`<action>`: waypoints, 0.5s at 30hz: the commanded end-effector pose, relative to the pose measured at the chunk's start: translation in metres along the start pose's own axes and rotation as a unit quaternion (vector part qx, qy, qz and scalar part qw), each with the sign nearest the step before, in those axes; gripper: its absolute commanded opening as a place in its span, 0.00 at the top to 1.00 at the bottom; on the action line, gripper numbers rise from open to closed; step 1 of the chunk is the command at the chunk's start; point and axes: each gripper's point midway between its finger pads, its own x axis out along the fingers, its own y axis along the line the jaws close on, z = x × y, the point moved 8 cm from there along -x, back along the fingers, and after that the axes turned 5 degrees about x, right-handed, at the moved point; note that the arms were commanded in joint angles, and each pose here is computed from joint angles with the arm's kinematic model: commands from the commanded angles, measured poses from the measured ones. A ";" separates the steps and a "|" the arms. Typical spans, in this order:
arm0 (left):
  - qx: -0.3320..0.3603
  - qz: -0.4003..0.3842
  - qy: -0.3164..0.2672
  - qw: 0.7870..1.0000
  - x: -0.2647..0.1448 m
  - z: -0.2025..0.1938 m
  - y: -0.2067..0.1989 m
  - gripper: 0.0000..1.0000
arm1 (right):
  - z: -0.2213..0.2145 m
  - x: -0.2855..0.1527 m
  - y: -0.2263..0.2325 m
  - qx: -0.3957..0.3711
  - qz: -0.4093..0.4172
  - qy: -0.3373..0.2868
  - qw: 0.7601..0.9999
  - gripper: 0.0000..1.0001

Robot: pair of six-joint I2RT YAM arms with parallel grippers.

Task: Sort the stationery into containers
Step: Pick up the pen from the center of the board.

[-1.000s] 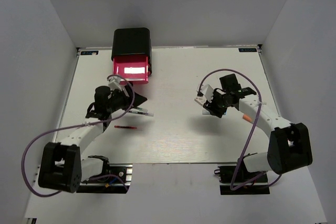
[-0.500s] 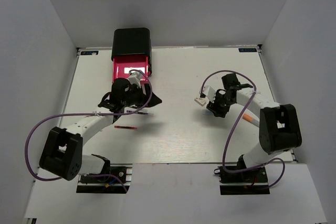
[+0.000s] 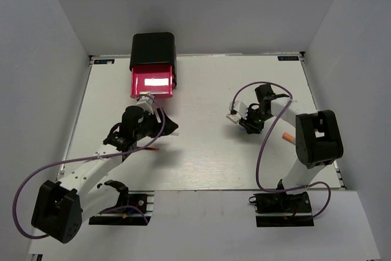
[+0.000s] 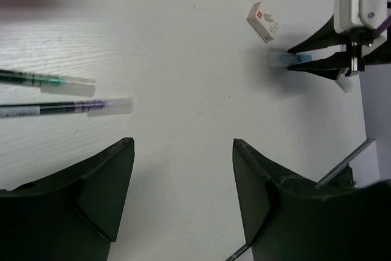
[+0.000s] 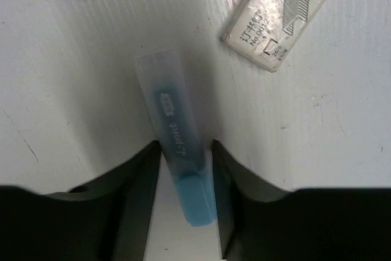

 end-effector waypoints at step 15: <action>-0.171 0.115 -0.074 0.976 -0.029 -0.022 0.019 0.25 | 0.154 -0.077 -0.005 -0.114 0.068 -0.256 0.958 1.00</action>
